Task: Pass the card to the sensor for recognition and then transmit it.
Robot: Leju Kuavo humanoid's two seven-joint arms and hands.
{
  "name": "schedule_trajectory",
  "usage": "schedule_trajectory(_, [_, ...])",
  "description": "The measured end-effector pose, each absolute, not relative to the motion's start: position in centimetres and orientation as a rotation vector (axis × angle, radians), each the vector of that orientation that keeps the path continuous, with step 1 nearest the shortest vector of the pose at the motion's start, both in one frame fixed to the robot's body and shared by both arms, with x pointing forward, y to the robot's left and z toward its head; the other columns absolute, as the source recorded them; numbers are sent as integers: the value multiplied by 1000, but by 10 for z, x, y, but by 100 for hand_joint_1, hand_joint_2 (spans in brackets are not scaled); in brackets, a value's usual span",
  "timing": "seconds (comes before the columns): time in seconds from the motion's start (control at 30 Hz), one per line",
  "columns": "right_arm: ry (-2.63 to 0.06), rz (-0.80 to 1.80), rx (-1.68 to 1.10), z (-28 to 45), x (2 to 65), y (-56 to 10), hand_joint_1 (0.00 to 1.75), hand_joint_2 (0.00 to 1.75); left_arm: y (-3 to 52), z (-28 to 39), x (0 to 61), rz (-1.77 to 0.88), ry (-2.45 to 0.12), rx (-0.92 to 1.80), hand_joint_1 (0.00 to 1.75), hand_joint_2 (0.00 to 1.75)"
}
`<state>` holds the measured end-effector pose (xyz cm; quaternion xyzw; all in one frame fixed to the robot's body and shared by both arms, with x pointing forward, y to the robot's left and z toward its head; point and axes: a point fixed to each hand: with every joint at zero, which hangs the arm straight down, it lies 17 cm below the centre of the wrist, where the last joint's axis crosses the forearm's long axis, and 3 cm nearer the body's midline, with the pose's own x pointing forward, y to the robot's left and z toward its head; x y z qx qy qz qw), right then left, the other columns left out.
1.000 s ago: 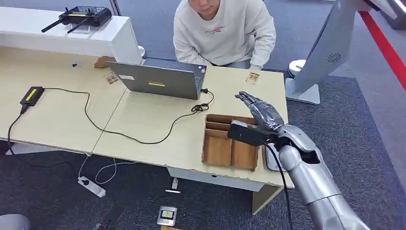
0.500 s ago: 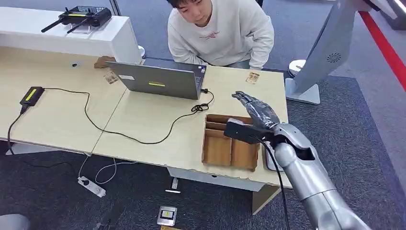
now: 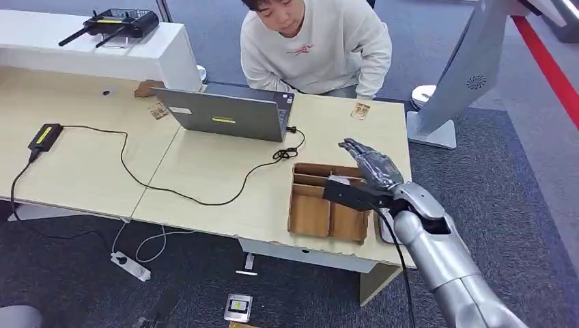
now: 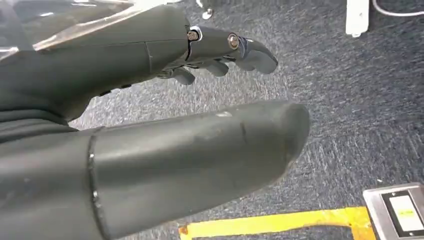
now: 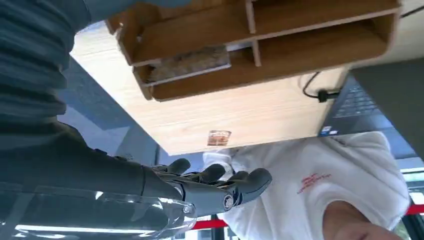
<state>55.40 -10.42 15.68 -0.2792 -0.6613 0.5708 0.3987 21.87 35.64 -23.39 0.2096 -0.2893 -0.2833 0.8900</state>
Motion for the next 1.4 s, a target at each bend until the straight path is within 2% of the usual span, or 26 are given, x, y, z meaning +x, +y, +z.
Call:
schedule_trajectory(0.7, [-1629,1401,-793,139,556,-150,0,175,356,-233,219,-620,-606,440,0,0])
schedule_trajectory(1.4, [-1737,1449,-714,174,552,-99,0,175,352,-232,222,-636,-628,415,0,0])
